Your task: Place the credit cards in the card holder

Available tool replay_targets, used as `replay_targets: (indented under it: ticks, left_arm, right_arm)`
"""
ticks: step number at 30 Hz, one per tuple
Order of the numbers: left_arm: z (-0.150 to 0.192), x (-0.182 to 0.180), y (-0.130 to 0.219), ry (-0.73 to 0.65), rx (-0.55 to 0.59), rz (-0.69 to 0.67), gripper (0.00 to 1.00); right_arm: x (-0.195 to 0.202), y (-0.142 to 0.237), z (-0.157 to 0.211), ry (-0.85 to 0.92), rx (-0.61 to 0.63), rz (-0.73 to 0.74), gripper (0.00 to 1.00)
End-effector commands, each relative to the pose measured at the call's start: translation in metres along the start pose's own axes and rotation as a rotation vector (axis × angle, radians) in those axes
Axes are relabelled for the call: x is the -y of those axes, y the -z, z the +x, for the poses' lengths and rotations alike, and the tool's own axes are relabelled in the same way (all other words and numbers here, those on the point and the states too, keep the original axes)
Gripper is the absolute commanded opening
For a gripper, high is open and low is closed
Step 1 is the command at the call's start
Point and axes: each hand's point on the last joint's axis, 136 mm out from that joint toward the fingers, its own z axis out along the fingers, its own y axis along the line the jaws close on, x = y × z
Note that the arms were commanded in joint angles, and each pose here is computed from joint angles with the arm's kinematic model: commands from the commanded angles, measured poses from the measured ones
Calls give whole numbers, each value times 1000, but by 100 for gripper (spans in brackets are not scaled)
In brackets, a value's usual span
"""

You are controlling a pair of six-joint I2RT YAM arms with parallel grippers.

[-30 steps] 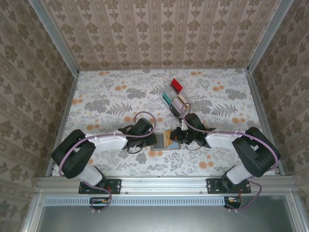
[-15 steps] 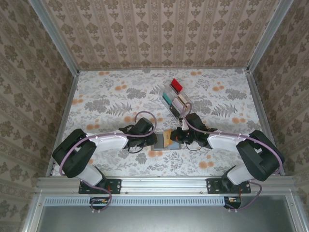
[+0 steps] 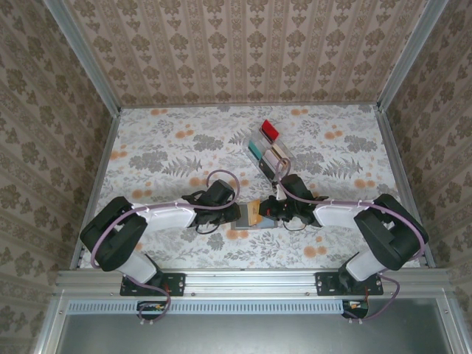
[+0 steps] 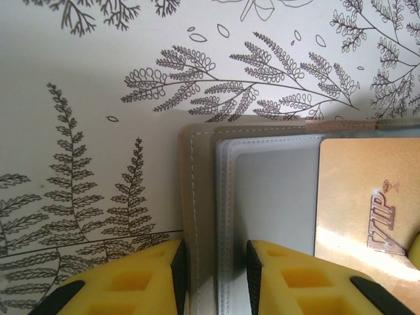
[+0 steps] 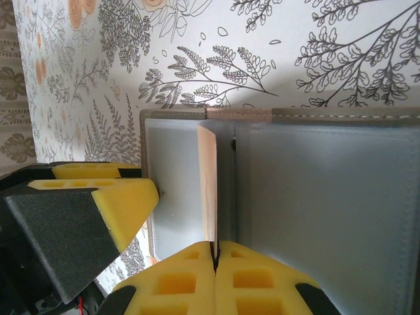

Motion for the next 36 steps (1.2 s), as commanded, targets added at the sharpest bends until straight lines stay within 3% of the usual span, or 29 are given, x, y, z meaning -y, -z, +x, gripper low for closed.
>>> replay_targets:
  ticks: [1,36]
  left_arm:
    - [-1,2,0,10,0,-10,31]
    - [0,3,-1,11,-1,-6,32]
  right_arm:
    - [3,9,0,7,23,34,2]
    - [12,-18,15,-31,-60,0,5]
